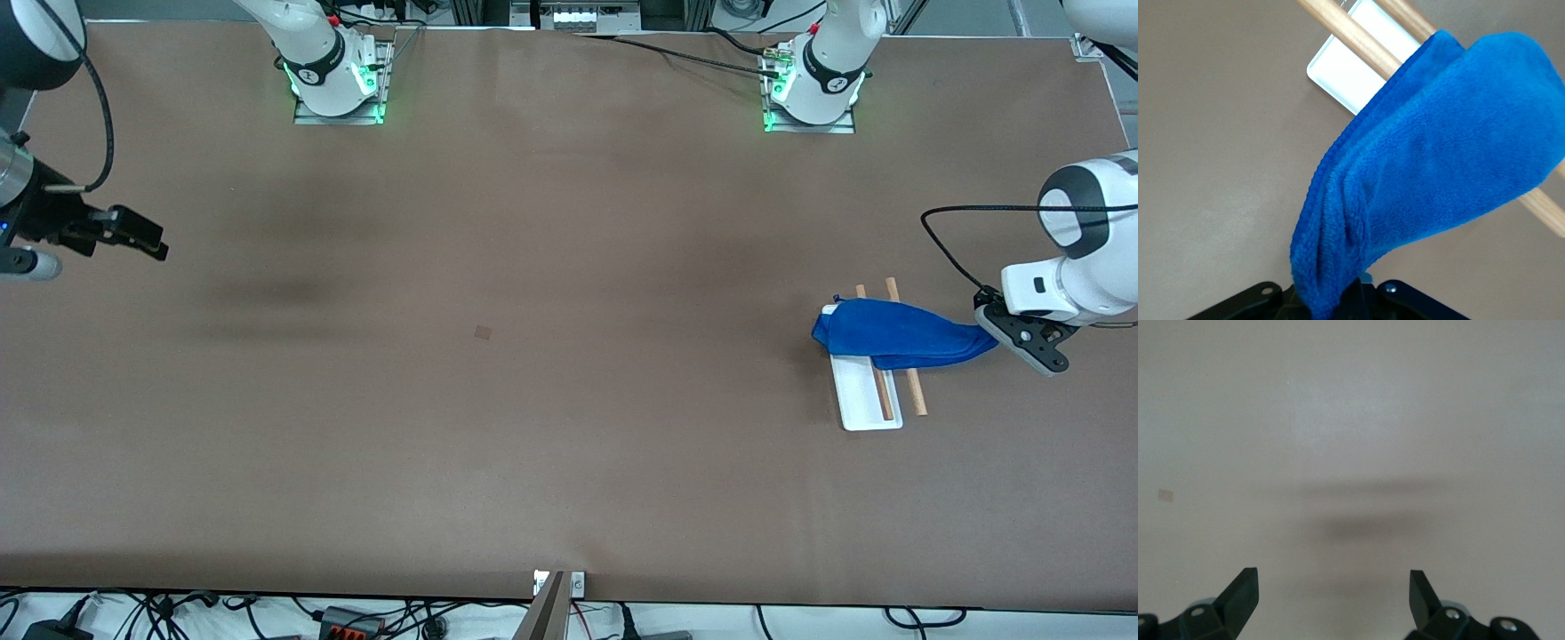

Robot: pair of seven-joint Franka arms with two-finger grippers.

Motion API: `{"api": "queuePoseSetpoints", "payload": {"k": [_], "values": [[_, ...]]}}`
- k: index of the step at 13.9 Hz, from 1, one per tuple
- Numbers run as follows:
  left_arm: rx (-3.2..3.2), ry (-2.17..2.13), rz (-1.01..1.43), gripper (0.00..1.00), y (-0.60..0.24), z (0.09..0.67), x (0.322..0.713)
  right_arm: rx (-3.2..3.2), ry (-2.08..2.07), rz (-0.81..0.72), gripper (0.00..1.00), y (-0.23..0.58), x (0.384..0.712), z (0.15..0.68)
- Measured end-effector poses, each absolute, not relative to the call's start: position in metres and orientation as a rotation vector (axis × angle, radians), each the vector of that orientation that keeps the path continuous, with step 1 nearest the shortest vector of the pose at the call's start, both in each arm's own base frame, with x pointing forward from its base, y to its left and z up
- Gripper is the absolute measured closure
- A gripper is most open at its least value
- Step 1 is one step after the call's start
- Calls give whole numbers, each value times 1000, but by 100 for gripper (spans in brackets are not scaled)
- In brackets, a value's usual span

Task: Pass towel and hang on rack
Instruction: 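Lower the towel onto the dowels and open the left gripper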

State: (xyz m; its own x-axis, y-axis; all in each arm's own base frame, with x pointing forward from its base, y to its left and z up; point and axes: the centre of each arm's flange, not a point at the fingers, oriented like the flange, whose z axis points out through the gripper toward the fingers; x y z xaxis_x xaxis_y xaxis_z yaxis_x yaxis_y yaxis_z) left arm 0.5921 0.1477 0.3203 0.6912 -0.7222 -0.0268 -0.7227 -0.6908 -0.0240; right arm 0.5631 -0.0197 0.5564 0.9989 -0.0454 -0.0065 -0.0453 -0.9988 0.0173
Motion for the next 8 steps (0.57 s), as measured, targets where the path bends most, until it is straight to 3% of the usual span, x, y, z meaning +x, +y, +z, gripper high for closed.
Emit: {"api": "queuePoseSetpoints", "payload": {"k": [2, 3, 8], "values": [[-2864, 1221, 34, 98, 150, 312, 592, 3124, -70, -11, 0, -20, 556, 556], [-2866, 1220, 36, 93, 150, 309, 592, 3124, -70, -7, 0, -20, 555, 555], [-2849, 1278, 23, 46, 150, 309, 593, 3123, -80, -17, 0, -23, 554, 555]]}}
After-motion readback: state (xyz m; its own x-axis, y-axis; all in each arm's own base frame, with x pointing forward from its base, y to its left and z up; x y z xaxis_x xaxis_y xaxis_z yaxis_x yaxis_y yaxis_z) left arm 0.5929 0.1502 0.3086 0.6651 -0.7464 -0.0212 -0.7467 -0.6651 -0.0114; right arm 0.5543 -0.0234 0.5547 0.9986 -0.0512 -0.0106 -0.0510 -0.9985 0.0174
